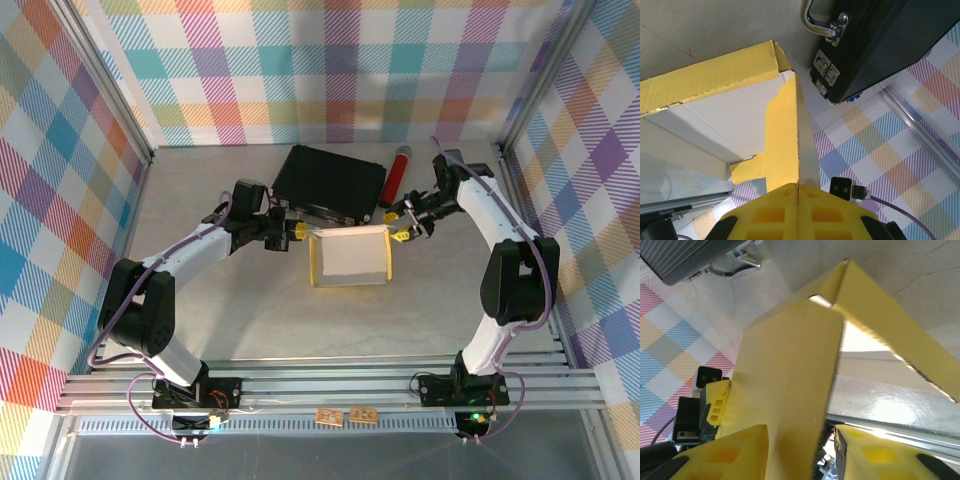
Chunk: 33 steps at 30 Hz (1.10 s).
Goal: Fold the paper box
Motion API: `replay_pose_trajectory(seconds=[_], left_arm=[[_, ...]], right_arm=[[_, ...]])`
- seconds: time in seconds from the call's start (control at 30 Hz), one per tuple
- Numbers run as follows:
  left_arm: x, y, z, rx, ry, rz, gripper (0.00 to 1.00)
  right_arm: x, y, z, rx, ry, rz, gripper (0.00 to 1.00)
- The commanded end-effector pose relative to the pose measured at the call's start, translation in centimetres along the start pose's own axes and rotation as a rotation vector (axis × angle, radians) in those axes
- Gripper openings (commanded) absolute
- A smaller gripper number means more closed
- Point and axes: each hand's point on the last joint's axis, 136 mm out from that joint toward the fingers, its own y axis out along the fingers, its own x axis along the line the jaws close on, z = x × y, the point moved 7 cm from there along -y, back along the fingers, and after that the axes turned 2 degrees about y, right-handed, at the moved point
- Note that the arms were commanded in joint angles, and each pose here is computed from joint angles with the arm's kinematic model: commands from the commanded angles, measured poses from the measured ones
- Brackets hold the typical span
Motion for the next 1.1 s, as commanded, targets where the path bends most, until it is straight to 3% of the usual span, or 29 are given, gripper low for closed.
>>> replay_pose_trajectory(seconds=[0.0,0.07,0.2,0.53,0.63,0.7,0.83,0.97,1.07], left_arm=[[-1.2,0.0,0.2,0.011,0.007,0.023,0.00],[-1.2,0.0,0.2,0.008,0.004,0.025,0.00],[-1.3,-0.2,0.2,-0.003,-0.004,0.034,0.00],[0.0,-1.8,0.0,-0.105,-0.109,0.113,0.00],[0.2,-2.0,0.0,-0.117,-0.129,0.105,0.00],[0.5,-2.1,-0.2,-0.127,-0.135,0.081,0.00],[0.5,-2.2,-0.4,-0.140,-0.135,0.048,0.00],[0.5,-2.8,-0.4,-0.139,-0.126,-0.019,0.00],[0.7,-3.6,-0.6,-0.142,-0.113,-0.067,0.00]], right_arm=[[1.1,-0.2,1.3,0.017,-0.023,-0.048,0.35],[0.8,0.1,1.5,0.020,-0.013,-0.037,0.33],[-0.2,-0.3,1.7,-0.032,0.014,-0.022,0.38],[-0.1,-1.9,1.4,-0.184,0.239,-0.340,0.42],[-0.1,-3.2,1.7,-0.290,0.195,-0.371,0.42],[0.6,-5.2,2.3,-0.431,-0.005,-0.355,0.42],[0.8,-7.0,3.6,-0.632,-0.596,-0.237,0.40],[-1.1,-5.8,5.2,-0.702,-1.207,-0.180,0.42],[-2.4,-4.2,6.4,-0.660,-1.617,-0.192,0.50]])
